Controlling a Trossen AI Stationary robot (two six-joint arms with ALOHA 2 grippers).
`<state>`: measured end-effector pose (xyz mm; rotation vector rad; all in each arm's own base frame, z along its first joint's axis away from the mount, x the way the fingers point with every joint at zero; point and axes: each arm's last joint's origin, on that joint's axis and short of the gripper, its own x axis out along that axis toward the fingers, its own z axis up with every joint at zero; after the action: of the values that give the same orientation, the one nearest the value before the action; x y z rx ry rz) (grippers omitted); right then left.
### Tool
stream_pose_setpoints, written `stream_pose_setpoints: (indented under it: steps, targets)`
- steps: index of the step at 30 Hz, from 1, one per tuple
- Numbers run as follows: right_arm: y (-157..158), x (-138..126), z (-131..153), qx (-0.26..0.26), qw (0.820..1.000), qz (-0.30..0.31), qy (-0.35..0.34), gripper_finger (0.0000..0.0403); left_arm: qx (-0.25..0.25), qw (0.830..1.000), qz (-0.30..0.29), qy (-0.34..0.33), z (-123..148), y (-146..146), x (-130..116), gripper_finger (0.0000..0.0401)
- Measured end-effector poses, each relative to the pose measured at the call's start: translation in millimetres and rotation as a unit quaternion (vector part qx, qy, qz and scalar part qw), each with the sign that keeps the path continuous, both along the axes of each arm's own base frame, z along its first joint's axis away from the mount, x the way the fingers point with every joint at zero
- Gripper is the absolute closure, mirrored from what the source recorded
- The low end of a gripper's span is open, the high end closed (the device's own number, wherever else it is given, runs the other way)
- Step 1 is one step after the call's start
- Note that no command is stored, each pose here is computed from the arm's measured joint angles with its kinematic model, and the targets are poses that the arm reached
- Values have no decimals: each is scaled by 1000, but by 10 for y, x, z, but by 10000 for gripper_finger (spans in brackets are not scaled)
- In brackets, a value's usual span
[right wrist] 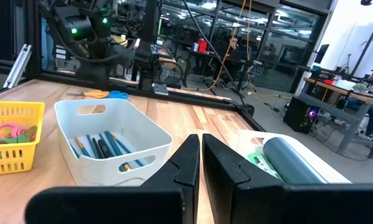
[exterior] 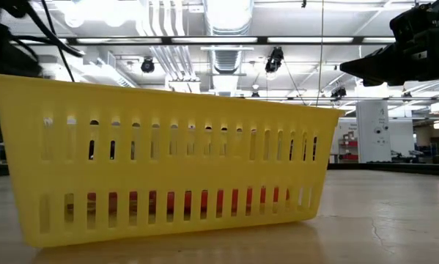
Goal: Pick & Place Paint Supplies
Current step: Put the orange scissors into the yellow bin
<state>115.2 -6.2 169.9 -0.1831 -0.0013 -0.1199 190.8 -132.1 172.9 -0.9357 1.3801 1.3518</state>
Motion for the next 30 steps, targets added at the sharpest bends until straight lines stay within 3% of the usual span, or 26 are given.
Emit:
stream_pose_setpoints:
  steps: [11, 21, 30]
  targets:
    - [0, 0, -1, 0, 1000, 0, 0, 388, -43, 997, -64, -24, 118, -299, -281, 296]
    - [0, 0, 0, 0, 1000, 0, 0, 388, -58, 997, -3, -51, 167, -411, -362, 296]
    - [0, 0, -1, 0, 1000, 0, 0, 388, -33, 998, 3, -47, -16, -319, -425, 296]
